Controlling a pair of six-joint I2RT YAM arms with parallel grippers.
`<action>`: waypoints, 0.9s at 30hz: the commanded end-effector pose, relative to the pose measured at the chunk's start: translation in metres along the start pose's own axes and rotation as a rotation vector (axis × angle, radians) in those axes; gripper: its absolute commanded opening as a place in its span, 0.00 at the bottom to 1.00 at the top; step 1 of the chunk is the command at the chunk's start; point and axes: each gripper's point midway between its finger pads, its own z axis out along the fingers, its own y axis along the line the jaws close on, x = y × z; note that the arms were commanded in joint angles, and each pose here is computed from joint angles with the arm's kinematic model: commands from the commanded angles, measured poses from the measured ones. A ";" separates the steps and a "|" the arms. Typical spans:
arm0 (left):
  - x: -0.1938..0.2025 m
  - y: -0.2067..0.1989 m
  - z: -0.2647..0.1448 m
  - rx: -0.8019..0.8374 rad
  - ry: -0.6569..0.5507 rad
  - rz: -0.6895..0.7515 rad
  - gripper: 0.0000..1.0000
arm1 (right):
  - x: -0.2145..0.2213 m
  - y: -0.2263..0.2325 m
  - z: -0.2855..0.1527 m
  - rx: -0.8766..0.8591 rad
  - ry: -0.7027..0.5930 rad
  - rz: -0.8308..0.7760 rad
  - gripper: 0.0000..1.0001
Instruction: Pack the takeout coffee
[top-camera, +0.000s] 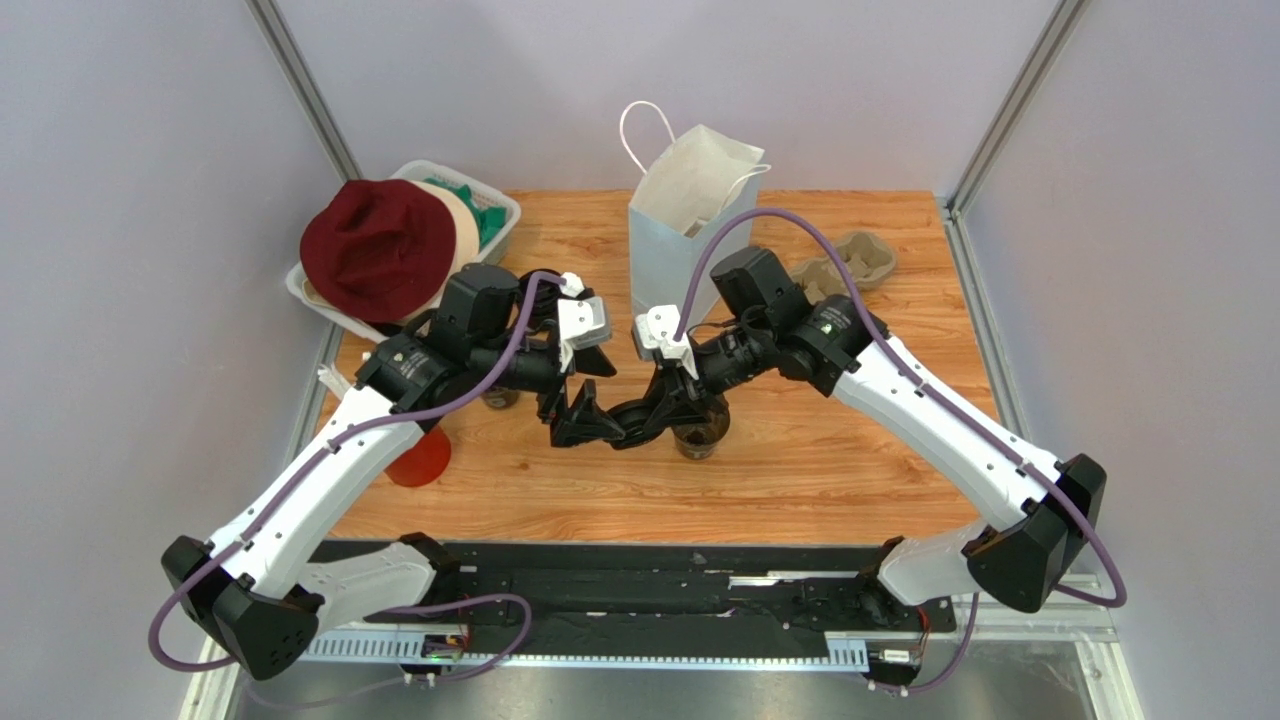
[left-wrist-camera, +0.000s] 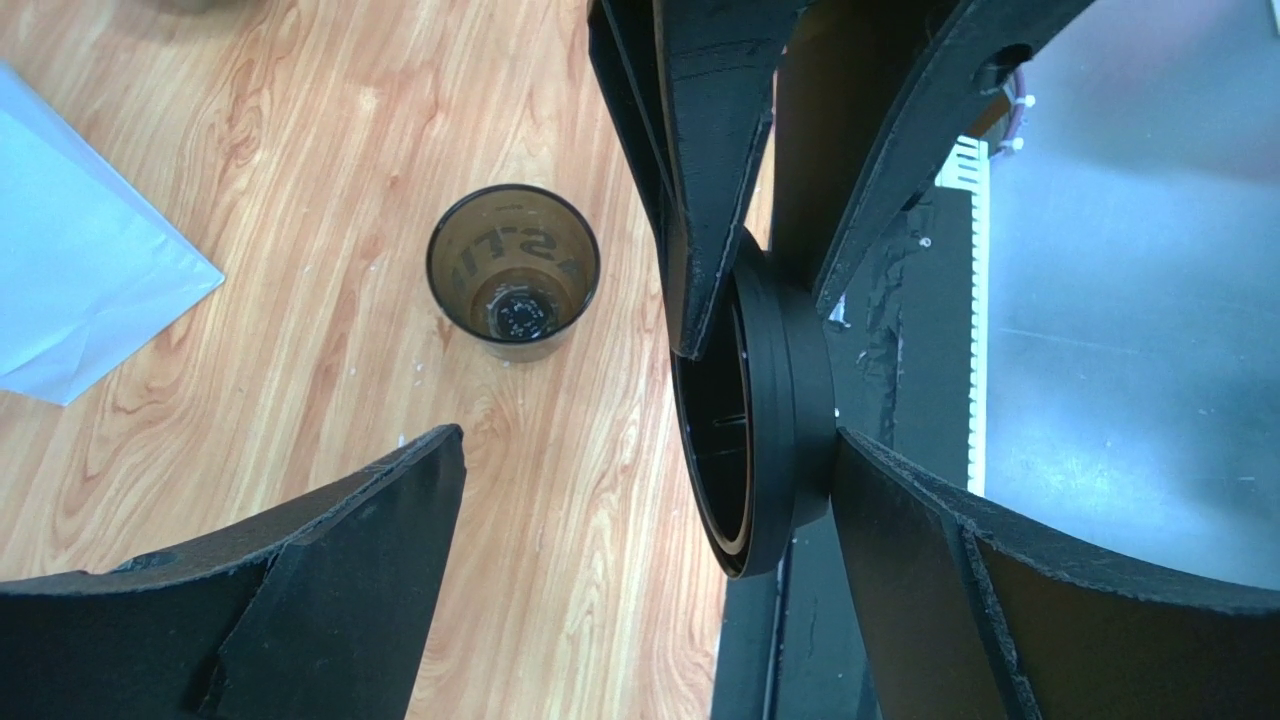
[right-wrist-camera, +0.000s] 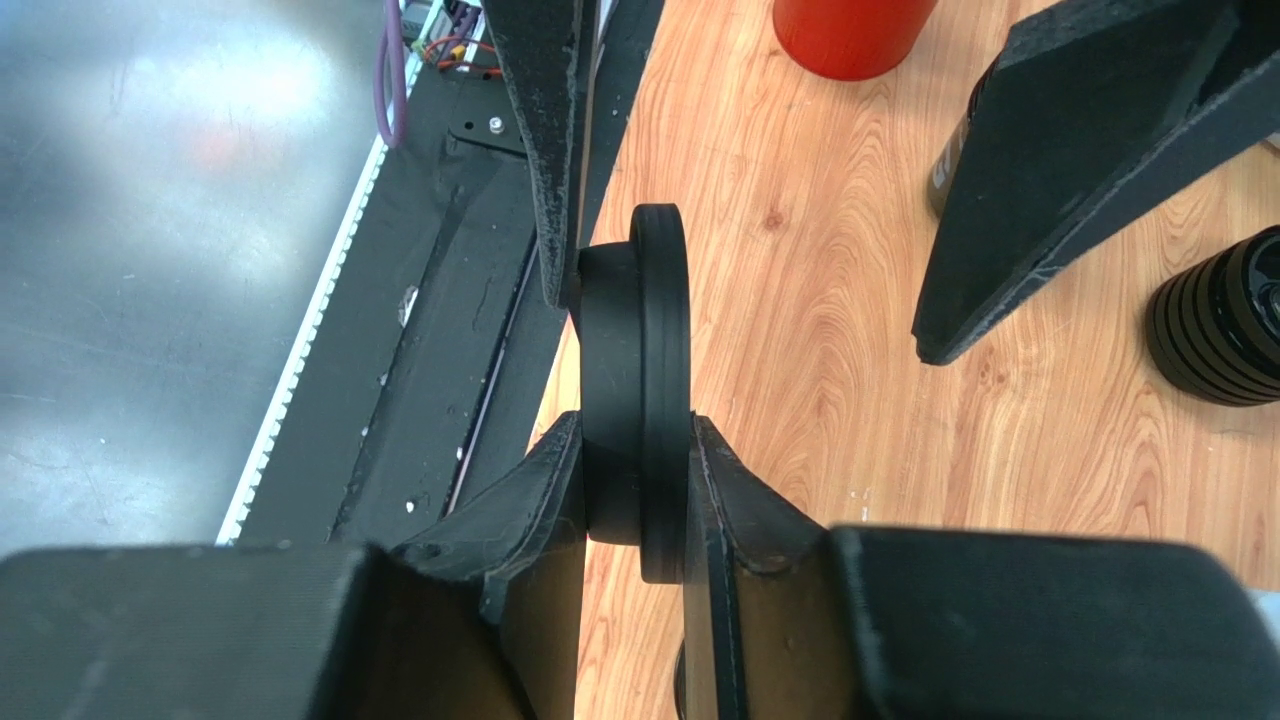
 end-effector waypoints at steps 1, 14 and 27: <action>-0.011 -0.003 -0.002 0.014 -0.048 0.016 0.99 | -0.019 0.004 -0.002 -0.020 -0.076 -0.013 0.08; -0.013 -0.002 0.010 0.083 -0.040 -0.036 0.97 | -0.022 -0.008 0.006 -0.015 -0.084 0.018 0.08; -0.009 -0.001 0.015 0.101 -0.027 -0.055 0.74 | -0.023 -0.012 0.009 -0.013 -0.078 0.024 0.12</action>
